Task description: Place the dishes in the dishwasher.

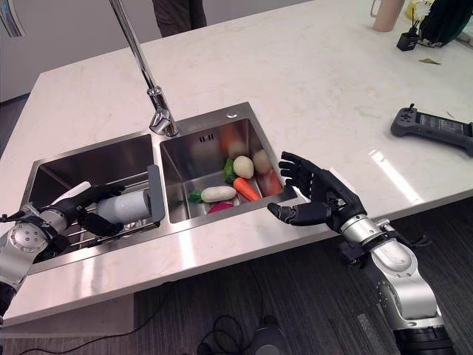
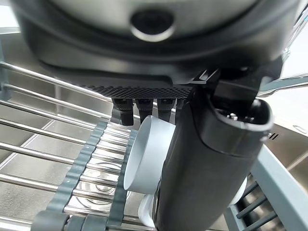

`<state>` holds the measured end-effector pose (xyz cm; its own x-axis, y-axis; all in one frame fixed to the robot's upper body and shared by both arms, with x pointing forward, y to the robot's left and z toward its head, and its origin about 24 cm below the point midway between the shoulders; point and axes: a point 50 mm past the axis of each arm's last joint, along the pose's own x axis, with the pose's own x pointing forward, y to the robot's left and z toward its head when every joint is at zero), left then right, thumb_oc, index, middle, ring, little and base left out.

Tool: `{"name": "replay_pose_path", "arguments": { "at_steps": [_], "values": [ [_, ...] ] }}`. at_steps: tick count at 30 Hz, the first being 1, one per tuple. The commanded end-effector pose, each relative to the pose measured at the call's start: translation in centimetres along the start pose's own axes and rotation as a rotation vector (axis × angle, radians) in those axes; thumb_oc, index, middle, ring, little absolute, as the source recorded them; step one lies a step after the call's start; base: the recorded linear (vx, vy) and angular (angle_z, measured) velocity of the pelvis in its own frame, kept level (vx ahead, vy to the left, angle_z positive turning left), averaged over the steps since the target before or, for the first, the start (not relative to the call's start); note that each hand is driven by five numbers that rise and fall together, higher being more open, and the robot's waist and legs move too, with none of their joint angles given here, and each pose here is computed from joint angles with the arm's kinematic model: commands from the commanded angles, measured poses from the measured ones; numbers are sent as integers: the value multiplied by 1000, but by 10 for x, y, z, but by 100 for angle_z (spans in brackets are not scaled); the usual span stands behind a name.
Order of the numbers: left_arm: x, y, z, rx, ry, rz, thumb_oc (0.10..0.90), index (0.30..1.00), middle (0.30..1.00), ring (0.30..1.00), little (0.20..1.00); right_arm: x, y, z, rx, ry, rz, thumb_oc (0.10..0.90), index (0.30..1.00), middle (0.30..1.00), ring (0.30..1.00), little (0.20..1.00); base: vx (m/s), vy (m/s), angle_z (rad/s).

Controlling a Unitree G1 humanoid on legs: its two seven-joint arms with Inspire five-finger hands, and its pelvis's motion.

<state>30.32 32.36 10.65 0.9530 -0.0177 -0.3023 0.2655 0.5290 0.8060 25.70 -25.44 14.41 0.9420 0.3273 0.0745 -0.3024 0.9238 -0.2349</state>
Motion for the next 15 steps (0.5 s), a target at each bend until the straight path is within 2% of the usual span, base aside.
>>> {"name": "replay_pose_path", "arguments": {
  "at_steps": [1,15],
  "values": [
    [-1,44,18,47,-44,155,800,900,900,900,900,7,-2,73,-94,-353,36,800,900,900,900,900,-3,2,-4],
    [3,34,-1,24,81,39,800,900,900,900,900,7,0,72,-104,-337,68,800,900,900,900,900,-6,1,-4]
  ]
}}
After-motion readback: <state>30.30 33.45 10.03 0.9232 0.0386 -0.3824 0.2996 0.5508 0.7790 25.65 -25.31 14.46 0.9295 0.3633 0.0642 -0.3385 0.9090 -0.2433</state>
